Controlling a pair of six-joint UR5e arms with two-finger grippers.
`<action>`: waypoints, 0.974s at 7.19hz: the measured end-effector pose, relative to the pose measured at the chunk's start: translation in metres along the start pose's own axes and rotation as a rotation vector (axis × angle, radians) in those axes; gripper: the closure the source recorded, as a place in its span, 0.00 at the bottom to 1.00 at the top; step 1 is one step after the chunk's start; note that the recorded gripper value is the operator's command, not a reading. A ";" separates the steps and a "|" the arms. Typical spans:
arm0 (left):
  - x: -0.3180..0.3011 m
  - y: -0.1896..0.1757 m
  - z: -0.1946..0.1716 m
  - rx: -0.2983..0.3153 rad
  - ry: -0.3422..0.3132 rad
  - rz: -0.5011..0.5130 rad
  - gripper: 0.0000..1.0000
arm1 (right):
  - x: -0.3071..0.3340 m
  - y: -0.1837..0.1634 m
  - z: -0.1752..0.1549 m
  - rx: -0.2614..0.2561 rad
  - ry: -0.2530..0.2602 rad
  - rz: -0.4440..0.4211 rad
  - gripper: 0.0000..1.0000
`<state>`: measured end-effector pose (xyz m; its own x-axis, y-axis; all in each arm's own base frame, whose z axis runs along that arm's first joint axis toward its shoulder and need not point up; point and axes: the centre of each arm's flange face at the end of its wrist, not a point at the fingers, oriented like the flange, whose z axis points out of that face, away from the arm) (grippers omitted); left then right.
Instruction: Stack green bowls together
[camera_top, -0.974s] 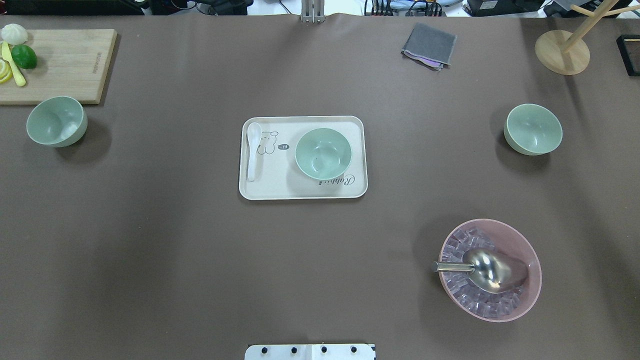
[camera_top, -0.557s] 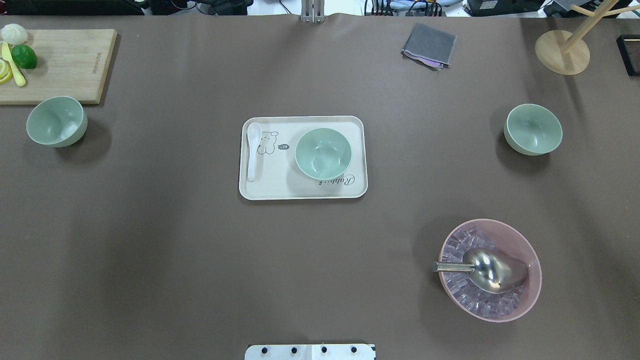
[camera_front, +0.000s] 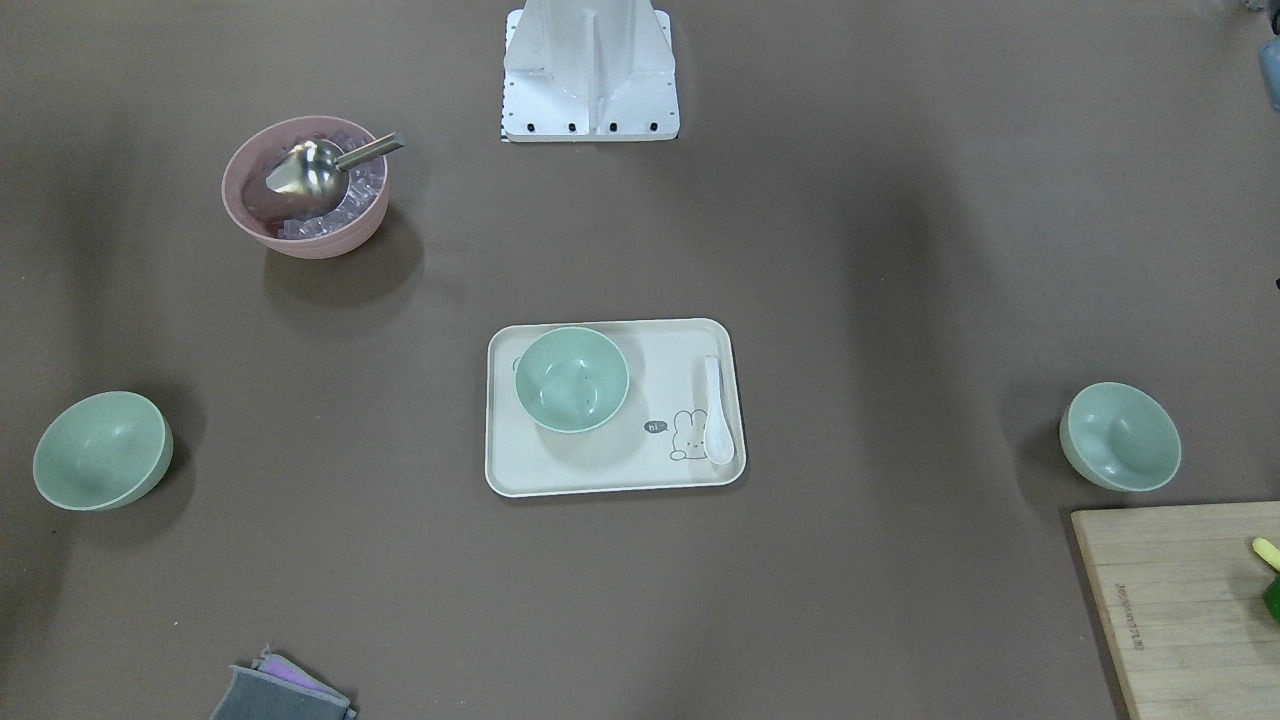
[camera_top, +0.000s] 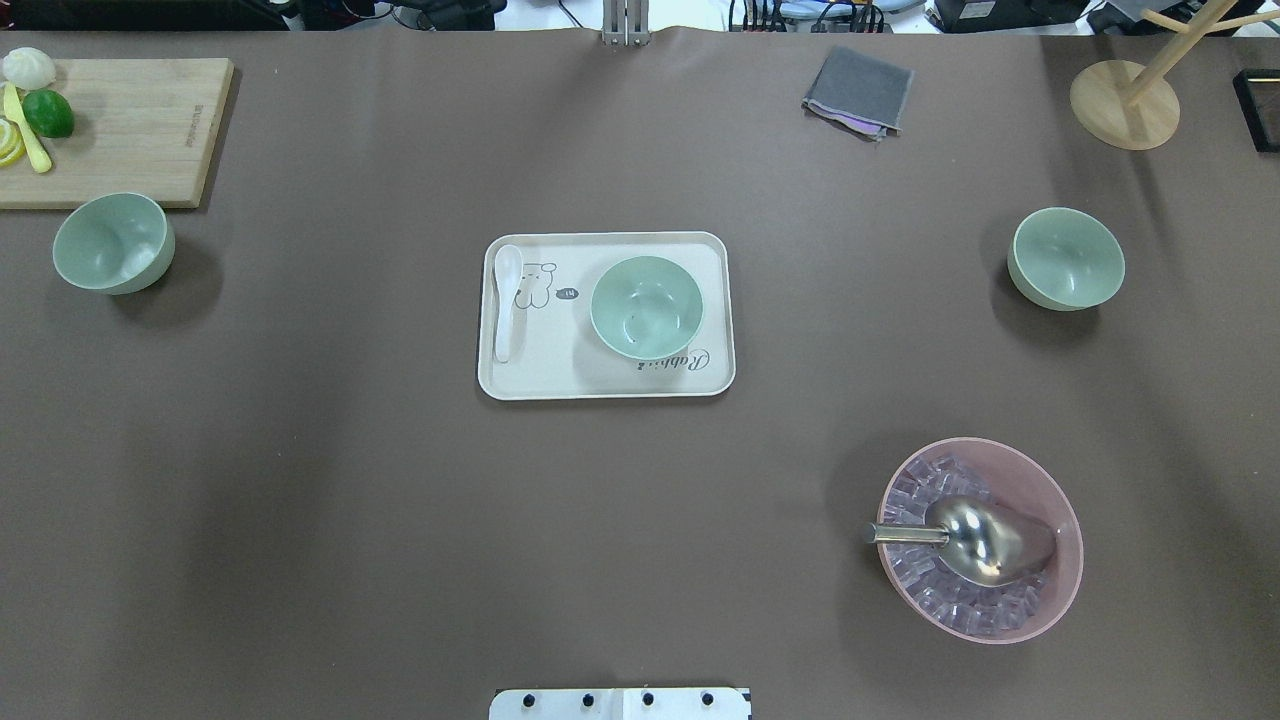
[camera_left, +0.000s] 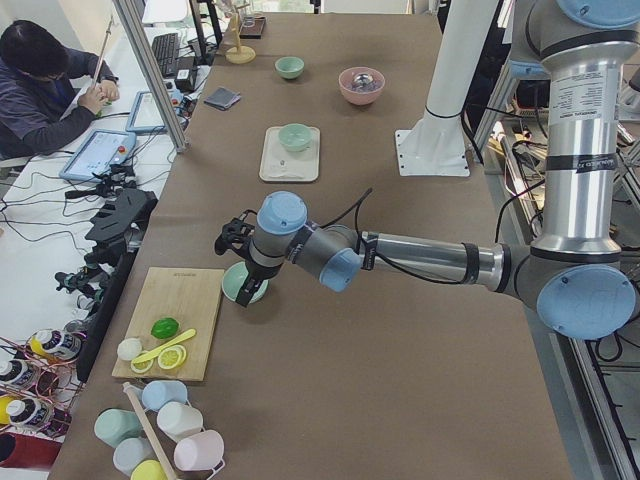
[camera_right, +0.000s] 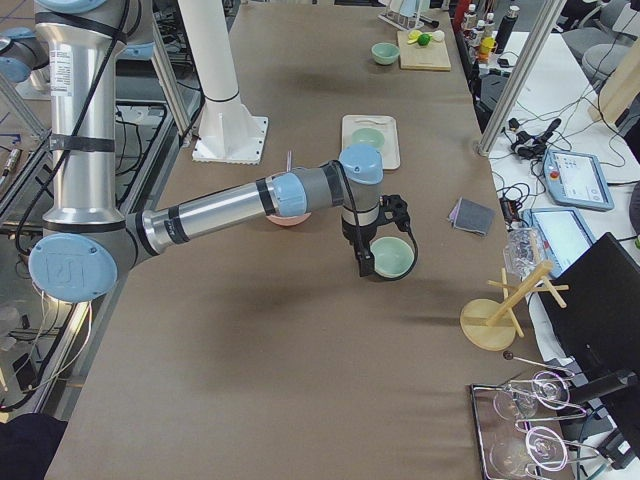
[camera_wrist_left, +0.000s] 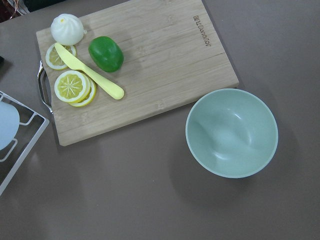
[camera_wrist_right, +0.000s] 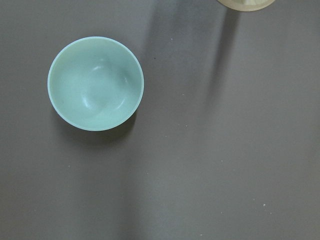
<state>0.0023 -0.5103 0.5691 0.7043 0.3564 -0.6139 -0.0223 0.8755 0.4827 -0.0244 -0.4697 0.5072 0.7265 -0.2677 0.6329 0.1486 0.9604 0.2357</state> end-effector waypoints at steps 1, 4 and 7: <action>-0.006 -0.010 0.034 -0.029 0.010 0.000 0.01 | -0.009 -0.003 0.010 -0.014 -0.004 0.001 0.00; -0.001 -0.044 0.129 -0.099 0.023 -0.074 0.04 | -0.023 -0.007 0.023 -0.034 -0.012 -0.004 0.00; 0.035 -0.051 0.173 -0.125 -0.022 -0.103 0.51 | -0.024 -0.007 0.024 -0.035 -0.013 -0.007 0.00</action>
<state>0.1507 -0.5994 0.6309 0.7229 0.2565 -0.6416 -0.0360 0.9413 0.3357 -0.0593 -0.4718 0.5079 0.7168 -0.2750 0.6407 0.1769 0.9606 0.2143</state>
